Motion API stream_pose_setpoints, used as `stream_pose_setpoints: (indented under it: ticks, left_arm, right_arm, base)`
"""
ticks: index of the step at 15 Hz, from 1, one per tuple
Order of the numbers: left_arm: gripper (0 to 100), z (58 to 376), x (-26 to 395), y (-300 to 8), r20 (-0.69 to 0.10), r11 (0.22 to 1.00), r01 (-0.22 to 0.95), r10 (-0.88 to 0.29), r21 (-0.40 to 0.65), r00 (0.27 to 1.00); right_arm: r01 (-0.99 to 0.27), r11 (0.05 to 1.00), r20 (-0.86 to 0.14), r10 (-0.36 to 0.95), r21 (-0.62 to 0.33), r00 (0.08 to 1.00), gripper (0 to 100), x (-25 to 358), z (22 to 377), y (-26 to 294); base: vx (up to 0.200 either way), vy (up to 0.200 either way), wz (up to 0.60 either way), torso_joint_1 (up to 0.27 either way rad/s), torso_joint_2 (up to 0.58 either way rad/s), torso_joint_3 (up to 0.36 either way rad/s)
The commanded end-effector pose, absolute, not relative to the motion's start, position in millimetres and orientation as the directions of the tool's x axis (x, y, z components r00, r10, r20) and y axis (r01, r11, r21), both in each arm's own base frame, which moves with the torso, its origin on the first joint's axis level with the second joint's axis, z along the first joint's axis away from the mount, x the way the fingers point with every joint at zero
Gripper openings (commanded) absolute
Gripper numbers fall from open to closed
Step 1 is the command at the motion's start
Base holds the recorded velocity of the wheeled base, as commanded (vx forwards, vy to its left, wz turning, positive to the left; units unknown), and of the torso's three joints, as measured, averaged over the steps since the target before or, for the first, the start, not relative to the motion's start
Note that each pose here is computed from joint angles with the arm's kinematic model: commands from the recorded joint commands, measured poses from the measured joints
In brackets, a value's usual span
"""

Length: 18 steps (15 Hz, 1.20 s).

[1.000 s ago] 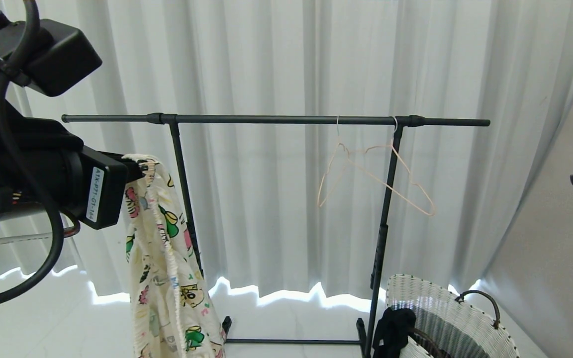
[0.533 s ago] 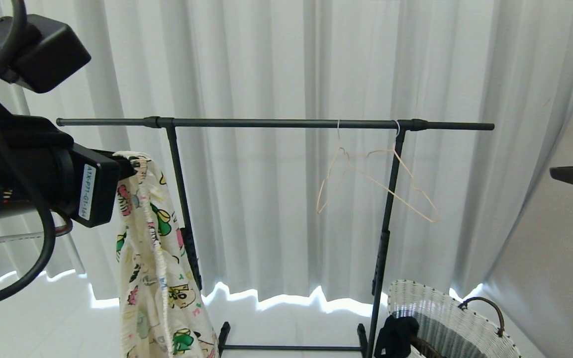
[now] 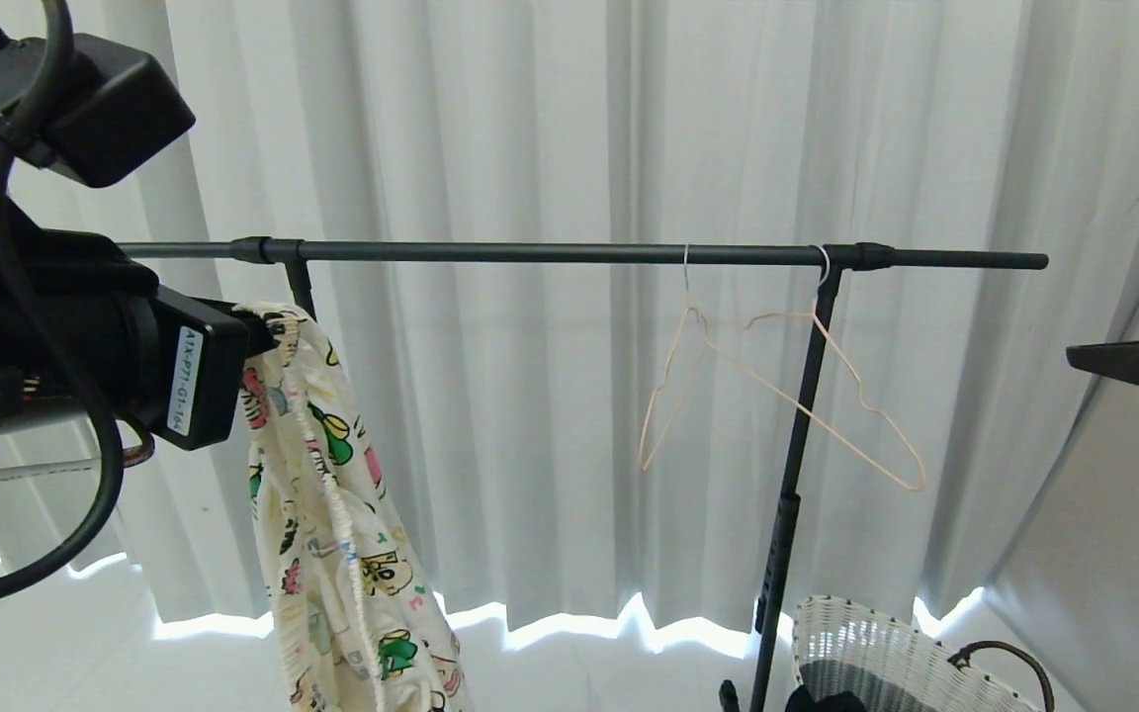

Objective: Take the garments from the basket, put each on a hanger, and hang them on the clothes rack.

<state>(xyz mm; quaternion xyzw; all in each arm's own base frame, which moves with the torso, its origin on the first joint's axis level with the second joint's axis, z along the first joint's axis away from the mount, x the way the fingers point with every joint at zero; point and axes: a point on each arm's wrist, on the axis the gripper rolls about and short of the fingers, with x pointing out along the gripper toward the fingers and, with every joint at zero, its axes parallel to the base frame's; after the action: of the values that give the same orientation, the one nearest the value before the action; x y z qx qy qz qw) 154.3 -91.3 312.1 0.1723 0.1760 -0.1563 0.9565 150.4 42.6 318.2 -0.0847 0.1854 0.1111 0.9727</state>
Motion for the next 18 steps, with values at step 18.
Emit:
stream_pose_setpoints:
  ticks: [18]
  left_arm:
    - [0, 307, 158, -89, -0.408, 0.897, 0.343, -0.213, 0.277, 0.888]
  right_arm:
    - [-0.373, 0.927, -0.621, 0.317, 0.042, 0.717, 100, 302, 199, 50]
  base:
    - [0.100, 0.000, 0.00, 0.002, 0.00, 0.001]
